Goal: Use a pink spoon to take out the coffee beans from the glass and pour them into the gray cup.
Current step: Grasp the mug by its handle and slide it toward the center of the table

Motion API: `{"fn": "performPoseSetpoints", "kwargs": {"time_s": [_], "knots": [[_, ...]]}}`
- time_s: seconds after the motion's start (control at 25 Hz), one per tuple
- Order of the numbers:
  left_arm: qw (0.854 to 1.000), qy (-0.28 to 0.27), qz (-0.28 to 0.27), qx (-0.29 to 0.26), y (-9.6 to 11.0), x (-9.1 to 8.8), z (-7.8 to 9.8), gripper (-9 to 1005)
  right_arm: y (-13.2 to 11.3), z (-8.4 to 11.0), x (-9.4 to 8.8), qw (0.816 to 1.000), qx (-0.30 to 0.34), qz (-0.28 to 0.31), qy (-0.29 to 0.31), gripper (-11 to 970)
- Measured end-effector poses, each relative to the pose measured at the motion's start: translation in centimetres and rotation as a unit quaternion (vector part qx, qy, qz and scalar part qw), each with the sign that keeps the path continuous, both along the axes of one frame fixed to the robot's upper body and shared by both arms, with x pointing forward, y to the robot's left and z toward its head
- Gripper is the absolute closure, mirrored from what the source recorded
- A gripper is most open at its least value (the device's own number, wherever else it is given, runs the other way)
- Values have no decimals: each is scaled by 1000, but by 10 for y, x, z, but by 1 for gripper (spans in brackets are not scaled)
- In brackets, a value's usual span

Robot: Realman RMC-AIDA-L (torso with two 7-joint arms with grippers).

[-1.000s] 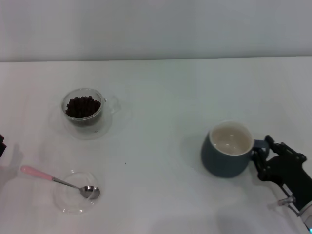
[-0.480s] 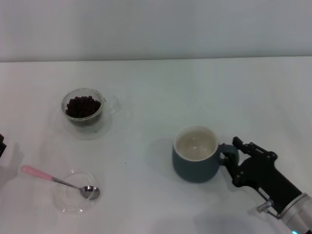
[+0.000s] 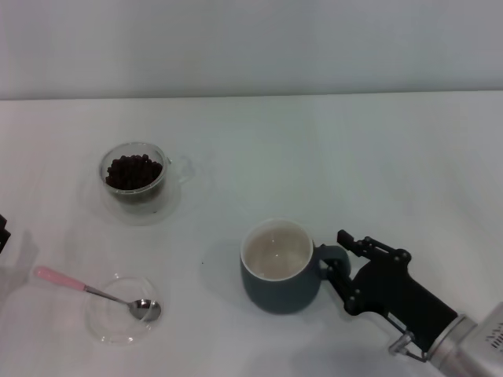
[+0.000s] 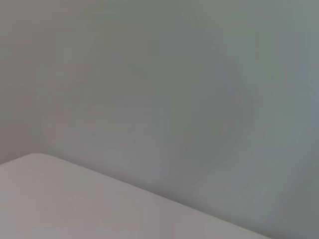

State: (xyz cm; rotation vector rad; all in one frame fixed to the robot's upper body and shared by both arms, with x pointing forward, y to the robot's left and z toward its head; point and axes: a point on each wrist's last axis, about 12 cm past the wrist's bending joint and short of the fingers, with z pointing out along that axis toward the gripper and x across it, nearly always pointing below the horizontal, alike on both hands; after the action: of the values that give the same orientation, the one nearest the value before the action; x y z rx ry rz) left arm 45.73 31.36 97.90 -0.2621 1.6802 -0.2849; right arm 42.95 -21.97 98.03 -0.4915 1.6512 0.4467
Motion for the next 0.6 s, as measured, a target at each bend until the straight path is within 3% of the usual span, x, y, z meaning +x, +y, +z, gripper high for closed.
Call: {"fn": "performPoseSetpoints", "kwargs": {"time_s": [0.4, 0.6], "knots": [[1000, 0, 0, 0, 1, -1, 0, 122, 9, -5, 9, 999, 6, 9, 48, 591], [1000, -1, 1, 0, 1, -1, 0, 122, -1, -7, 8, 996, 38, 2, 76, 382]]}}
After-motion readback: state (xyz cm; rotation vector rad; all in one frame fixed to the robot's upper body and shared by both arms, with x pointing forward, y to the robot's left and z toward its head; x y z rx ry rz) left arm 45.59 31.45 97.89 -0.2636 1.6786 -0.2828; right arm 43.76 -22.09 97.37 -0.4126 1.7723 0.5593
